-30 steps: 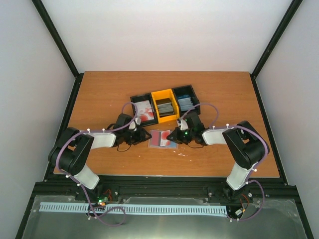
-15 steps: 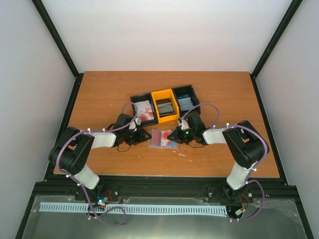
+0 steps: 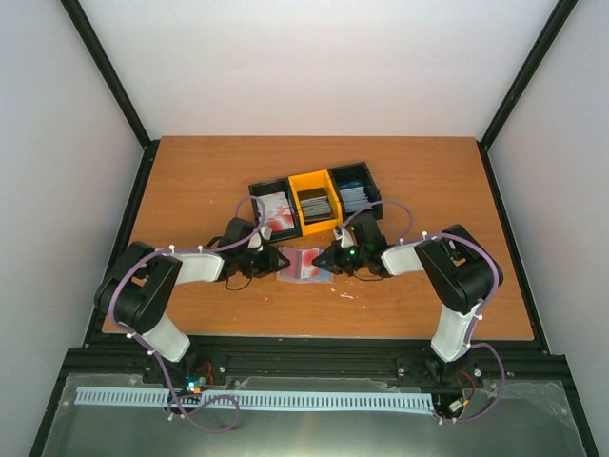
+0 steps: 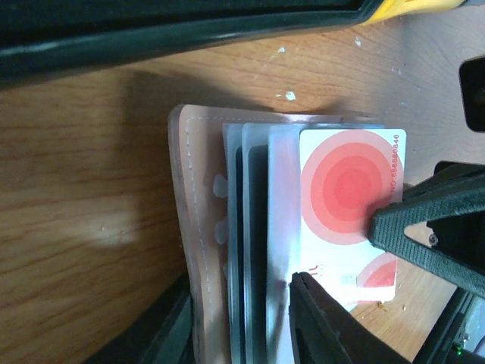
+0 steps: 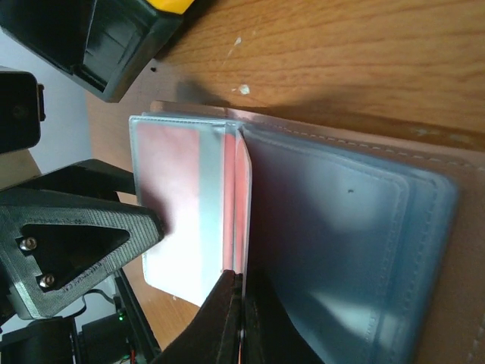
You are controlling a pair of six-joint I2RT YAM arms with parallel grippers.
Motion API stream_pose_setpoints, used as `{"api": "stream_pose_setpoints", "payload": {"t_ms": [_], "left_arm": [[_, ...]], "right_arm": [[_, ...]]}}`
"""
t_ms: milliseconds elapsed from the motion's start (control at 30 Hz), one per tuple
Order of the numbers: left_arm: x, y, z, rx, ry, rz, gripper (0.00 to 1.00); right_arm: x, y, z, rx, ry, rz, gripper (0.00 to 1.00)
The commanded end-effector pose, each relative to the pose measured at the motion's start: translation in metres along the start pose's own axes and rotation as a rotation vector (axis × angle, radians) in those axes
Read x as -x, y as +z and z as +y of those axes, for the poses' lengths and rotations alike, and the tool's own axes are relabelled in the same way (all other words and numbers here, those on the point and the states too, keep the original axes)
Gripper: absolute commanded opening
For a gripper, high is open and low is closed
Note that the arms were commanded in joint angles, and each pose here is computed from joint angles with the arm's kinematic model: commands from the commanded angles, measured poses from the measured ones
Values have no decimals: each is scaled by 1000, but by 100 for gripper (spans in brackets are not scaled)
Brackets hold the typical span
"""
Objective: Put the credit cards into the card holder
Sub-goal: Insert the credit card into the card holder.
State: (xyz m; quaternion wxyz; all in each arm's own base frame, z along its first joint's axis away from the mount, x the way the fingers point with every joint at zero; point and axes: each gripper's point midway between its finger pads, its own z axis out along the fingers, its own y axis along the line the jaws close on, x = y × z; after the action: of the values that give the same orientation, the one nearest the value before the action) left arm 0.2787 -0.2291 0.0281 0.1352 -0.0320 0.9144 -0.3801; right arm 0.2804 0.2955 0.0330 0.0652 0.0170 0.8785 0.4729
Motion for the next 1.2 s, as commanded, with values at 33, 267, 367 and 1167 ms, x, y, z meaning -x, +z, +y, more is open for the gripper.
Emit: {"api": "stream_pose_setpoints", "payload": {"t_ms": [33, 267, 367, 1167], "left_arm": [[-12, 6, 24, 134, -19, 34, 26], [-13, 4, 40, 213, -43, 28, 15], [-15, 5, 37, 188, -43, 33, 15], [-13, -16, 39, 248, -63, -24, 56]], "right_arm": [[-8, 8, 8, 57, 45, 22, 3], [-9, 10, 4, 44, 58, 31, 3], [-12, 13, -2, 35, 67, 40, 3], [-11, 14, -6, -130, 19, 6, 35]]}}
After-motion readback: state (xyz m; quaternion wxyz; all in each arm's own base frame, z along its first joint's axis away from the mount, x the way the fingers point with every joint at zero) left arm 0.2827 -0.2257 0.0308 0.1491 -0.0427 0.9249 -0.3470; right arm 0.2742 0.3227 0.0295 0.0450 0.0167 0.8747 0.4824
